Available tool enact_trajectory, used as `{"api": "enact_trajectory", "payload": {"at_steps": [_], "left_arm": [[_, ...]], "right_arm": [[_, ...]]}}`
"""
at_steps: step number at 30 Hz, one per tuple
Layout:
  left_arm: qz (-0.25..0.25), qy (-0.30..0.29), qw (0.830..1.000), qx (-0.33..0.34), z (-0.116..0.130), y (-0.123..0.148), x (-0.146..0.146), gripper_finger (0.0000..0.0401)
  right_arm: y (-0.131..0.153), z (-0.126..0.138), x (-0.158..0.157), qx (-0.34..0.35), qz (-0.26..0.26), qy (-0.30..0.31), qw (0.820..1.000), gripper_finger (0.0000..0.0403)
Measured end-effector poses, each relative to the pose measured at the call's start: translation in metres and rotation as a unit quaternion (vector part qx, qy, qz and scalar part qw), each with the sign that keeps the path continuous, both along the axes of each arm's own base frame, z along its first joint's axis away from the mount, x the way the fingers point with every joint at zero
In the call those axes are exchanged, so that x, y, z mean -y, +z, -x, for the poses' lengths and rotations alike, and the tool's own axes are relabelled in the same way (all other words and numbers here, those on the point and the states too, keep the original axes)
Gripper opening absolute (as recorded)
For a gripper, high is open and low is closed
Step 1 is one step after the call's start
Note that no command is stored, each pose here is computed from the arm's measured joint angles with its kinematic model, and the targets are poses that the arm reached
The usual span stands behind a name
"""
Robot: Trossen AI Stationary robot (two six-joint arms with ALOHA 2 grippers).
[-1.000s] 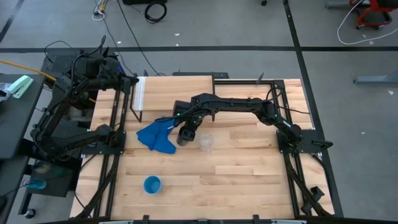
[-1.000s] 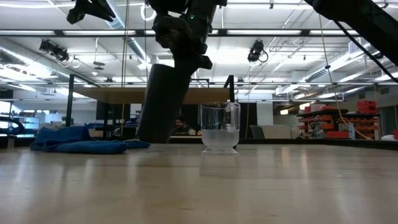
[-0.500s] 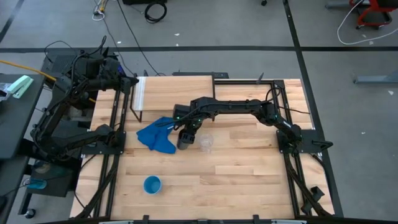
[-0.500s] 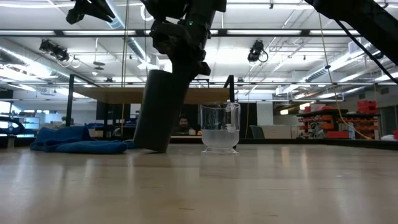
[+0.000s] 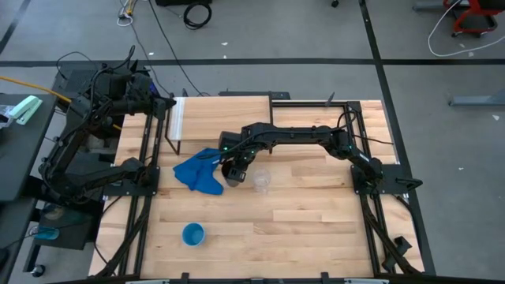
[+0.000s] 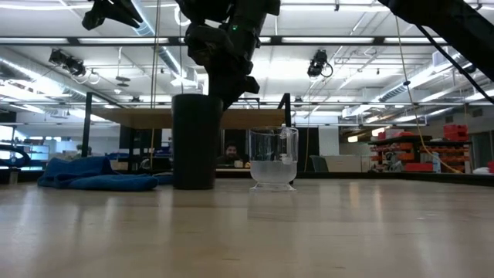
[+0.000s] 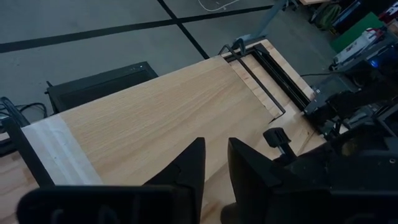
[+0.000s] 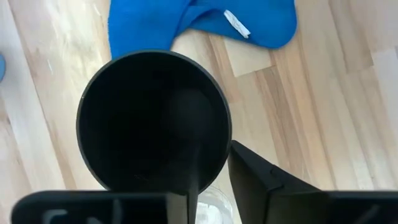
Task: Stack small to large cups/mugs on shelf
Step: Move the black cup to the center of the table
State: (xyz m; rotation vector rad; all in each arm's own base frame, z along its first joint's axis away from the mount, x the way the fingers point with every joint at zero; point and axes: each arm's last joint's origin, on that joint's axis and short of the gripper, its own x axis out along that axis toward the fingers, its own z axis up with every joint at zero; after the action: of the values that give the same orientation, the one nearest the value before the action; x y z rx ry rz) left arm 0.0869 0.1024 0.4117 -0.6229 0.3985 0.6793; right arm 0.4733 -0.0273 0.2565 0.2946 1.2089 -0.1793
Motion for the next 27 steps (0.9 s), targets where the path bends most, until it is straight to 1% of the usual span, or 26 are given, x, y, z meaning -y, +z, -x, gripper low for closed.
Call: {"api": "enact_trajectory", "payload": {"at_steps": [8,17,20,27], "left_arm": [[0.000,0.000,1.000,0.000,0.000,0.000,0.000,0.0080],[0.000,0.000,1.000,0.000,0.000,0.000,0.000,0.0075],[0.000,0.000,1.000,0.000,0.000,0.000,0.000,0.0079],[0.000,0.001,1.000,0.000,0.000,0.000,0.000,0.0084]], "right_arm": [[0.000,0.000,-0.002,0.001,-0.015,0.005,1.000,0.0093],[0.001,0.000,-0.003,0.003,-0.015,0.007,1.000,0.0093],[0.006,0.001,-0.002,0.013,-0.014,0.006,1.000,0.0093],[0.042,0.011,0.002,0.070,-0.009,0.003,0.998,0.0093]]}}
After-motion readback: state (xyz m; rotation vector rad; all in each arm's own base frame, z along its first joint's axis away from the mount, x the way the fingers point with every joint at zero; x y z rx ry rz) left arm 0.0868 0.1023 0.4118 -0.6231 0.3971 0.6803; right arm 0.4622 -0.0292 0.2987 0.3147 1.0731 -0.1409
